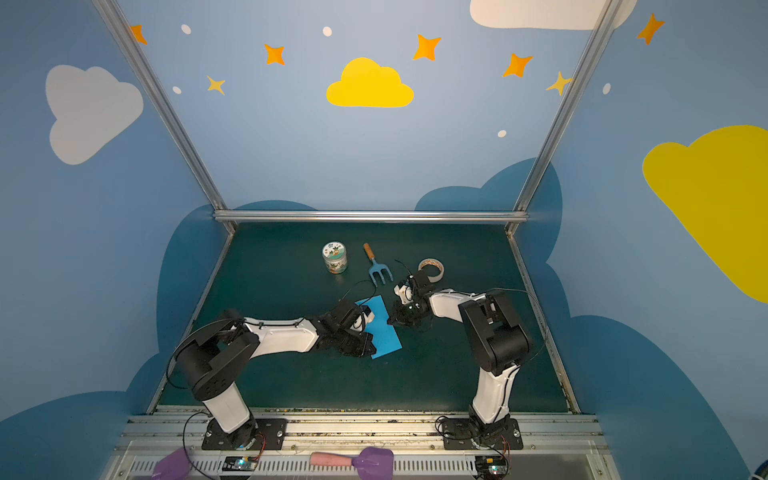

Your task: Fold a paper plane with a square sheet of paper (fold left side to right side)

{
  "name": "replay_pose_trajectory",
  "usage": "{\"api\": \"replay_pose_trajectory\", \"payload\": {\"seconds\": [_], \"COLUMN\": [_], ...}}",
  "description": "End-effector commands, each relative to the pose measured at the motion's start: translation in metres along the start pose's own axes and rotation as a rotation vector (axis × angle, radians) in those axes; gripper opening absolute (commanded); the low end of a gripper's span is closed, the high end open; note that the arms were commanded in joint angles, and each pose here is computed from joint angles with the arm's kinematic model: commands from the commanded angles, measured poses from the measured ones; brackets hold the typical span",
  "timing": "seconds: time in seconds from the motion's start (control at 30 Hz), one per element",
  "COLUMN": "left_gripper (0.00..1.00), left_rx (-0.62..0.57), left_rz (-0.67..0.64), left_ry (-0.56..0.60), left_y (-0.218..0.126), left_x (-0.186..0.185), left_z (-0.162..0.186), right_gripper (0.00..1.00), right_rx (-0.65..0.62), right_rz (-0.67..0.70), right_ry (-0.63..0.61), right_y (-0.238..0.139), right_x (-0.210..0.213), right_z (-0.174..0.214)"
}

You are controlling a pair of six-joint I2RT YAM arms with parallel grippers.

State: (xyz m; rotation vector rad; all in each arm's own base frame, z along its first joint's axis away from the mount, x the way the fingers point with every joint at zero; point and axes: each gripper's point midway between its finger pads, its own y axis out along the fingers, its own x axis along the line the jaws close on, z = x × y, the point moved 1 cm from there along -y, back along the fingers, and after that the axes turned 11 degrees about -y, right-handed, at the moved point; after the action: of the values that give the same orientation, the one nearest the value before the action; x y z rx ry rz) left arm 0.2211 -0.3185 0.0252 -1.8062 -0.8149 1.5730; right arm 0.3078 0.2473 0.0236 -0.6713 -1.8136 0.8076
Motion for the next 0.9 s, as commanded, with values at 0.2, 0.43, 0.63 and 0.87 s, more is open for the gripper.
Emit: {"api": "replay_pose_trajectory", "payload": {"seconds": [0.2, 0.43, 0.63, 0.87], "left_gripper": [0.04, 0.04, 0.04, 0.04], "left_rx": [0.068, 0.062, 0.062, 0.069], "left_rz": [-0.056, -0.052, -0.049, -0.053], "left_ry": [-0.017, -0.01, -0.007, -0.002], "left_y": [0.002, 0.001, 0.001, 0.001], "left_x": [0.015, 0.012, 0.011, 0.01], "left_z": [0.017, 0.016, 0.016, 0.015], "right_gripper": [0.0, 0.0, 0.0, 0.0], "right_rx": [0.08, -0.023, -0.023, 0.012], "right_rz": [0.235, 0.14, 0.088, 0.07], "right_ry": [0.105, 0.076, -0.013, -0.051], "right_y": [-0.006, -0.04, -0.038, -0.012], "right_x": [-0.069, -0.028, 0.02, 0.044], "right_z": [0.027, 0.008, 0.007, 0.007]}}
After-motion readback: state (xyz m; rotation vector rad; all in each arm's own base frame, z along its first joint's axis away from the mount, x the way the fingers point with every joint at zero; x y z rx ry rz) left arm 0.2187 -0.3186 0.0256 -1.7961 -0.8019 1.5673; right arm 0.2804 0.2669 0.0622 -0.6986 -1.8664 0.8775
